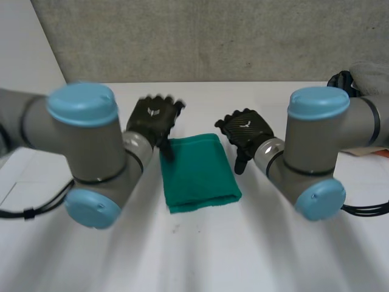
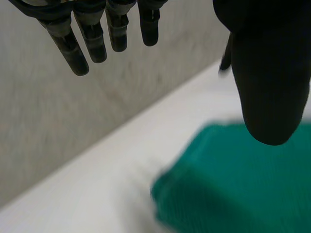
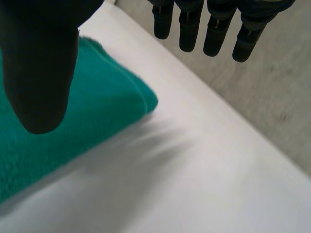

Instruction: Fold the laundry.

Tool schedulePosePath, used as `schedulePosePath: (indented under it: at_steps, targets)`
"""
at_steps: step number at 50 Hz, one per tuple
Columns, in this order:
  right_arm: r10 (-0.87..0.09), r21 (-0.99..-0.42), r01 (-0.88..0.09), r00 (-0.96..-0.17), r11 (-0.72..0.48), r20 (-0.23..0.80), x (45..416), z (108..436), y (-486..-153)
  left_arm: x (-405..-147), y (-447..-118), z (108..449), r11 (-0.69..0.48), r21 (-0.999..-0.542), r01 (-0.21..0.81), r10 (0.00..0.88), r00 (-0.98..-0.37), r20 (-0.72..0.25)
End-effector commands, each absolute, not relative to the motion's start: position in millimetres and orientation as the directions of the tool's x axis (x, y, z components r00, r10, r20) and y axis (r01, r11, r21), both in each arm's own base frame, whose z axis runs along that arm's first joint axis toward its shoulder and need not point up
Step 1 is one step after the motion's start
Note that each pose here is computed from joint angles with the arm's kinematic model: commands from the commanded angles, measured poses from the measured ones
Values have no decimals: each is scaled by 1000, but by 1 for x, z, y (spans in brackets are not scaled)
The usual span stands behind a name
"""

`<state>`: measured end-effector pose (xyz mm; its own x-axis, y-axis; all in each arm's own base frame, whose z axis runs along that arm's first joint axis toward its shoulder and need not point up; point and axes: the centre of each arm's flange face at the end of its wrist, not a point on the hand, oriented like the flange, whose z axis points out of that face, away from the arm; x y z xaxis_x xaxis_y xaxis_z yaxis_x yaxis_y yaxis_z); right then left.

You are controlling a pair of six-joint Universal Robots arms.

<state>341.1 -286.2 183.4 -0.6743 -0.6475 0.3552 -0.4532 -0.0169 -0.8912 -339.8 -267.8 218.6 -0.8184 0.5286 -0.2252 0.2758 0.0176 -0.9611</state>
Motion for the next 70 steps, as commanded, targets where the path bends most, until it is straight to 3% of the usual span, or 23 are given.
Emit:
schedulePosePath:
  at_steps: [1, 2, 6, 9, 15, 37, 44, 47, 52, 56, 60, 65, 70]
  targets:
    - [-708, -872, -475, -574, -120, 410, 362, 167, -231, -350, -264, 260, -106, -978, 179, 685, -699, -202]
    - [-716, -869, -481, -566, -118, 410, 363, 163, -227, -354, -260, 262, -120, -979, 166, 736, -647, -200]
    - [-736, -859, -501, -543, -103, 405, 364, 142, -219, -360, -251, 263, -122, -982, 144, 825, -536, -181]
    - [-733, -858, -503, -544, -104, 408, 366, 128, -222, -358, -249, 261, -98, -984, 148, 855, -494, -160]
    - [-725, -864, -487, -550, -125, 415, 372, 113, -230, -358, -247, 257, -77, -985, 157, 861, -488, -145]
    - [-692, -869, -445, -557, -217, 458, 386, 102, -246, -358, -248, 251, -57, -985, 164, 863, -488, -132]
    - [-634, -879, -379, -612, -289, 472, 393, 128, -263, -357, -248, 255, -67, -985, 160, 860, -491, -139]
    - [-557, -880, -319, -683, -353, 471, 391, 168, -285, -355, -250, 259, -78, -985, 153, 855, -498, -145]
    - [-372, -846, -265, -808, -462, 456, 354, 237, -340, -346, -253, 284, -125, -985, 122, 833, -527, -171]
    - [-217, -771, -186, -896, -609, 388, 317, 310, -377, -341, -253, 297, -130, -987, 91, 819, -552, -159]
    - [-118, -731, -189, -931, -656, 347, 268, 342, -410, -340, -251, 304, -127, -990, 67, 816, -561, -143]
    - [-60, -721, -205, -945, -662, 323, 203, 354, -446, -339, -248, 301, -113, -991, 70, 819, -558, -133]
    - [-52, -744, -216, -946, -632, 319, 132, 342, -478, -338, -246, 291, -87, -992, 86, 825, -553, -120]
